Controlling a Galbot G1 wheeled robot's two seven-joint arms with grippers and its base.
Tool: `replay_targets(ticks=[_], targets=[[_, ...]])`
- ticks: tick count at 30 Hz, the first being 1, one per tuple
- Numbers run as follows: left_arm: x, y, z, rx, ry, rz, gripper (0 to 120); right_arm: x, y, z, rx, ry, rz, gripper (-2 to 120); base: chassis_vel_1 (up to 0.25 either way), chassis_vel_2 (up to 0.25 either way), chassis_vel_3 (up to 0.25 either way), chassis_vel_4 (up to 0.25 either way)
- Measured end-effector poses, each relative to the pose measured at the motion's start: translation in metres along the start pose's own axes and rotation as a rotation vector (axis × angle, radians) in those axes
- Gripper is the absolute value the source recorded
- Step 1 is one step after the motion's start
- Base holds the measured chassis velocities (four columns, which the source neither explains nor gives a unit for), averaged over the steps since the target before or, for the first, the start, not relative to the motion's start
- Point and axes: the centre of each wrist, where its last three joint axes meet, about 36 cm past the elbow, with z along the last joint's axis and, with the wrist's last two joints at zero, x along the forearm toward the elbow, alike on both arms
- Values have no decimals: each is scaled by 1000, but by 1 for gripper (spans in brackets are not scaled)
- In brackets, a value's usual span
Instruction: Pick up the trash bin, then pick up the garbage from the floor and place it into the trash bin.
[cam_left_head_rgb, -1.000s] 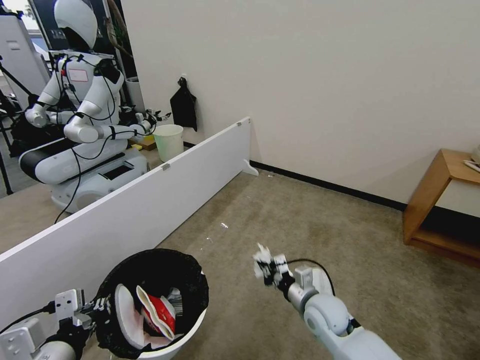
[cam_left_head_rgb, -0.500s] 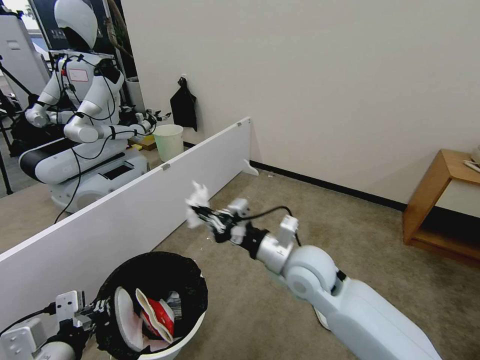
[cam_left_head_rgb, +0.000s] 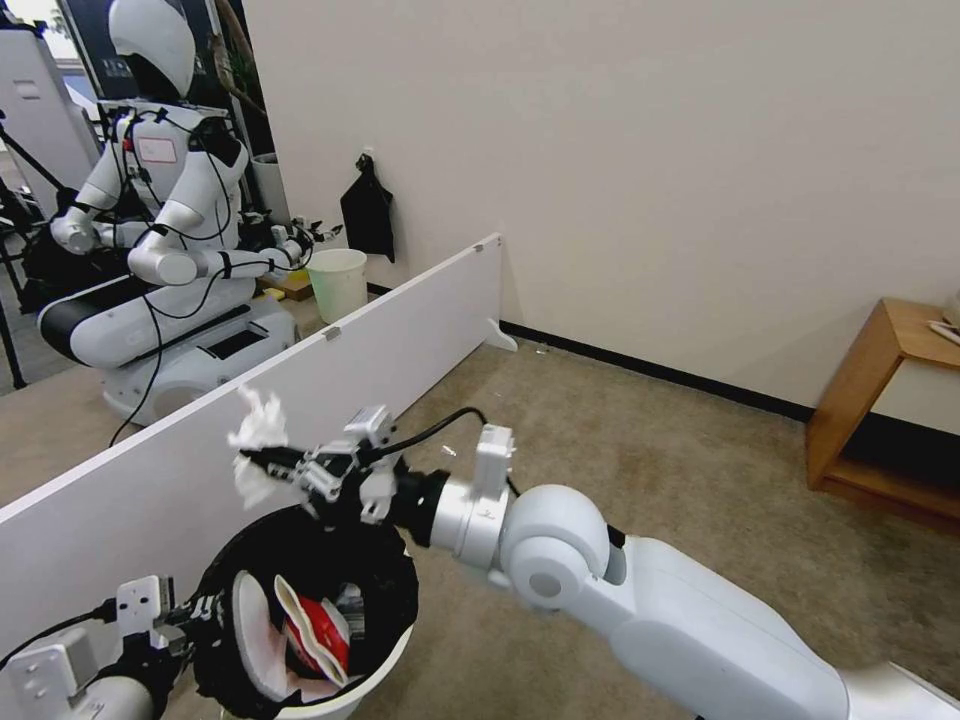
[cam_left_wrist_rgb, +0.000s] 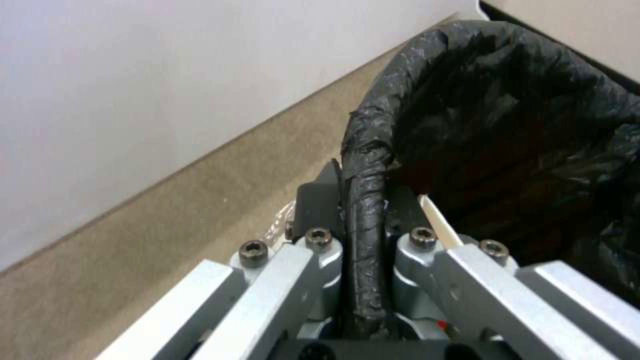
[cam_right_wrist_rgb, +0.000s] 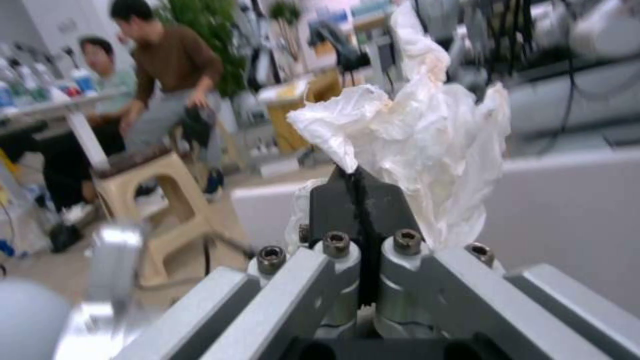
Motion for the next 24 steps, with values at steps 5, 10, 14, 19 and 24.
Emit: replay_targets(ticks=[5, 10, 14, 19, 24], targets=[[-2, 0, -3, -5, -7, 7, 4, 6, 0, 7, -35, 52, 18, 0, 0, 0, 0, 0], [-5, 2, -8, -6, -18, 14, 4, 11, -1, 21, -47, 137, 57, 0, 0, 0, 0, 0], [-5, 5, -11, -7, -27, 15, 4, 13, -5, 27, -46, 165, 81, 0, 0, 0, 0, 0], [-5, 6, -14, -3, -29, 19, 4, 19, -10, 32, -45, 200, 122, 0, 0, 0, 0, 0], [-5, 5, -13, 0, -26, 22, 4, 26, -13, 39, -62, 241, 164, 0, 0, 0, 0, 0]])
